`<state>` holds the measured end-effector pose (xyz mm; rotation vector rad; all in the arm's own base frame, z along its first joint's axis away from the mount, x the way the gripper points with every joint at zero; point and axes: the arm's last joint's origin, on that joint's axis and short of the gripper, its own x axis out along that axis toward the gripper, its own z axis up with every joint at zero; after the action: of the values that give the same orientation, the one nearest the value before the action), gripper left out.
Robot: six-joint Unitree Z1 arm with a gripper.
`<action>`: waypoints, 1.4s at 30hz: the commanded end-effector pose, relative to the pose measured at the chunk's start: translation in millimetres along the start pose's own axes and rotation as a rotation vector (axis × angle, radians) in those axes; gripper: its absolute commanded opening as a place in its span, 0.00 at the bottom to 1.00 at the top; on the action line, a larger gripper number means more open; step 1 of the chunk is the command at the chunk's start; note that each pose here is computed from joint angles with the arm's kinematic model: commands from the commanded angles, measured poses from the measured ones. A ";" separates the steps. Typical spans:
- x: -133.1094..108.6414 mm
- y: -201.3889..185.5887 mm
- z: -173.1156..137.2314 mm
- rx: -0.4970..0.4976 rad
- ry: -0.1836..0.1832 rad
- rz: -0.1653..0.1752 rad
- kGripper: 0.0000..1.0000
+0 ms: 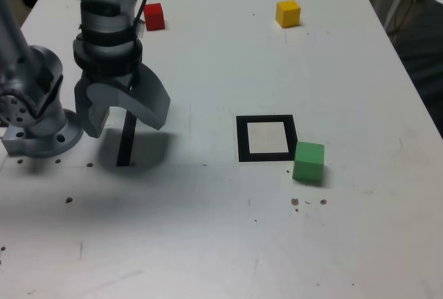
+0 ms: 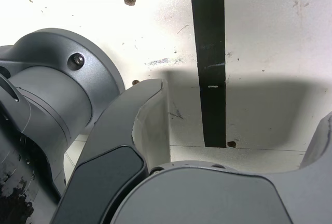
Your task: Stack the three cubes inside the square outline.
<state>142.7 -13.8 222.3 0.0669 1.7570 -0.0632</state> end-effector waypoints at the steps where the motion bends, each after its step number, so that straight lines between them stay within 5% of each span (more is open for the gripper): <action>1: 0.6 -0.2 0.4 0.003 0.006 -0.001 0.99; 31: -19.1 45.0 -13.2 -0.034 0.011 -0.005 0.99; 42: -42.6 90.0 -18.5 -0.069 0.000 0.033 0.99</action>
<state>139.0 71.8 264.0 0.0486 1.7545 0.0154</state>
